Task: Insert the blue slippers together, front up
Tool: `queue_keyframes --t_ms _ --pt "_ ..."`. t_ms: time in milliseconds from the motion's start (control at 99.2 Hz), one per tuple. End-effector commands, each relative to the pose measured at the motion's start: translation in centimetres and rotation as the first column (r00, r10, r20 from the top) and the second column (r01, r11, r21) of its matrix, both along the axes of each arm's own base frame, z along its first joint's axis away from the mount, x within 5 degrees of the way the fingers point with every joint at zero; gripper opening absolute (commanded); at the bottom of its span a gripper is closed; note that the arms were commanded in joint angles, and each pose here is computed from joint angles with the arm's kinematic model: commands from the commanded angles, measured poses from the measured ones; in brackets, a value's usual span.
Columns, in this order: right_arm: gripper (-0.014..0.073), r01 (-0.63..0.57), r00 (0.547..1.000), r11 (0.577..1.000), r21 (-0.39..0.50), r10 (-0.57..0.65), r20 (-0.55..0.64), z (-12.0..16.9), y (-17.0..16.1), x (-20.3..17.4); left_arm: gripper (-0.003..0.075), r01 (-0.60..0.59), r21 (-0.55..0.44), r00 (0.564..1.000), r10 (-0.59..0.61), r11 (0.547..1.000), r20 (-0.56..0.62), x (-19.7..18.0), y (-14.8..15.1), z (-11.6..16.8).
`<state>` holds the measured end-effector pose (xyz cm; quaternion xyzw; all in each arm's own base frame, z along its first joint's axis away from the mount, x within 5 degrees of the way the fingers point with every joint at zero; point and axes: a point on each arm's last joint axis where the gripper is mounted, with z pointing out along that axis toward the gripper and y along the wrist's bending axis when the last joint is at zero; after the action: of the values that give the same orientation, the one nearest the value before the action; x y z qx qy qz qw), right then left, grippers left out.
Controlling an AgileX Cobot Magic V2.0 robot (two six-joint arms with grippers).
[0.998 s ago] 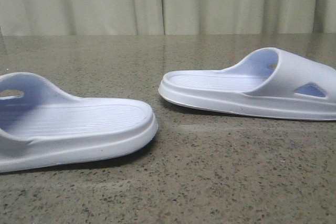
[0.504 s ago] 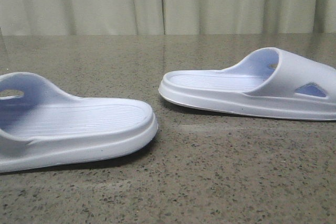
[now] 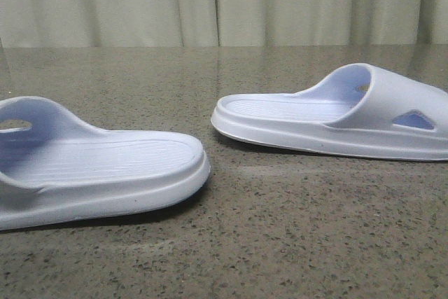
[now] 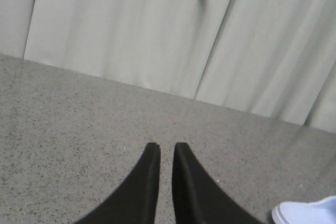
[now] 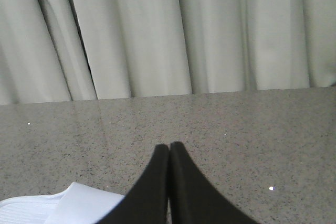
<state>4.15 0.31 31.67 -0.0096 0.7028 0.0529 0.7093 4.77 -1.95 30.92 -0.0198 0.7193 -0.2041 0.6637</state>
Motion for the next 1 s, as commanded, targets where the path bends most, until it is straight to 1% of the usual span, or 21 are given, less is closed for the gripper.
queue_keyframes --t_ms 0,161,252,322,373,383,393,403,423,433,443,453,474,504,514,524,584,655,766,826,988 --pt "-0.0106 0.007 0.999 1.0 -0.018 -0.006 0.048 2.3 0.0 0.5 0.0015 0.01 -0.01 1.0 -0.01 1.0 0.014 0.4 -0.1 2.6" --pt "-0.0106 0.006 1.0 1.0 -0.019 -0.005 0.022 2.3 0.1 1.0 0.0016 0.027 -0.051 1.0 -0.027 0.998 -0.011 0.8 -0.3 2.7" --pt "-0.0099 0.003 1.0 1.0 -0.011 -0.002 0.018 2.3 0.1 1.0 0.0021 0.029 -0.049 0.999 -0.03 0.998 -0.021 0.8 -0.4 2.6" --pt "-0.0055 -0.006 1.0 1.0 0.01 0.005 0.016 2.2 0.2 1.0 0.0063 0.036 -0.05 0.999 -0.038 0.998 -0.034 0.8 -0.4 2.4" --pt "-0.0004 -0.013 1.0 0.999 0.03 0.013 0.014 2.2 0.2 1.0 0.0134 0.043 -0.055 0.998 -0.046 0.998 -0.045 0.8 -0.5 2.4" --pt "0.0004 -0.013 1.0 0.999 0.03 0.013 0.014 2.2 0.2 1.0 0.0134 0.045 -0.057 0.998 -0.048 0.997 -0.048 0.8 -0.5 2.3" --pt "0.0022 -0.015 1.0 0.999 0.035 0.015 0.014 2.2 0.2 1.0 0.0169 0.048 -0.06 0.997 -0.051 0.997 -0.052 0.8 -0.5 2.3" --pt "0.0031 -0.015 1.0 0.999 0.036 0.015 0.014 2.2 0.2 1.0 0.0169 0.049 -0.062 0.997 -0.052 0.997 -0.052 0.8 -0.6 2.3" --pt "0.006 -0.017 1.0 0.999 0.04 0.016 0.013 2.2 0.2 1.0 0.0221 0.054 -0.069 0.997 -0.058 0.996 -0.058 0.7 -0.6 2.3" --pt "0.007 -0.018 1.0 0.999 0.042 0.017 0.013 2.2 0.3 1.0 0.0221 0.054 -0.069 0.997 -0.058 0.996 -0.058 0.7 -0.6 2.3" --pt "0.009 -0.018 1.0 0.999 0.043 0.017 0.013 2.2 0.3 1.0 0.0264 0.057 -0.073 0.996 -0.061 0.996 -0.061 0.7 -0.6 2.3" --pt "0.0101 -0.018 1.0 0.999 0.043 0.017 0.013 2.2 0.3 1.0 0.0264 0.058 -0.074 0.996 -0.062 0.996 -0.063 0.7 -0.6 2.2" --pt "0.0132 -0.019 1.0 0.999 0.045 0.018 0.013 2.2 0.3 1.0 0.0324 0.06 -0.081 0.996 -0.065 0.995 -0.064 0.7 -0.7 2.3" --pt "0.0183 -0.021 1.0 0.999 0.05 0.02 0.013 2.2 0.3 1.0 0.0371 0.062 -0.083 0.996 -0.067 0.995 -0.065 0.7 -0.7 2.2" --pt "0.0193 -0.021 1.0 0.999 0.05 0.02 0.013 2.2 0.3 1.0 0.0419 0.062 -0.086 0.996 -0.068 0.994 -0.065 0.7 -0.7 2.3" --pt "0.0203 -0.021 1.0 0.999 0.05 0.02 0.013 2.2 0.3 1.0 0.0419 0.063 -0.089 0.995 -0.069 0.994 -0.065 0.7 -0.7 2.3" --pt "0.0278 -0.021 1.0 0.999 0.05 0.02 0.018 2.3 0.3 1.0 0.0564 0.068 -0.099 0.995 -0.075 0.993 -0.068 0.7 -0.8 2.3" --pt "0.032 -0.021 1.0 0.998 0.051 0.02 0.024 2.3 0.3 1.0 0.0643 0.075 -0.1 0.993 -0.084 0.992 -0.082 0.6 -0.8 2.1" --pt "0.032 -0.021 0.999 0.998 0.051 0.02 0.025 2.4 0.3 1.0 0.0644 0.076 -0.112 0.991 -0.088 0.991 -0.1 0.7 -0.9 1.9" --pt "0.032 -0.021 0.999 0.998 0.051 0.02 0.025 2.4 0.3 1.0 0.0644 0.052 -0.184 0.988 -0.077 0.982 -0.131 0.9 -0.8 1.4" --pt "0.032 -0.025 0.999 0.998 0.061 0.023 0.025 2.4 0.3 1.0 0.0645 -0.038 -0.314 0.976 -0.032 0.949 -0.215 1.6 -0.5 -0.8"
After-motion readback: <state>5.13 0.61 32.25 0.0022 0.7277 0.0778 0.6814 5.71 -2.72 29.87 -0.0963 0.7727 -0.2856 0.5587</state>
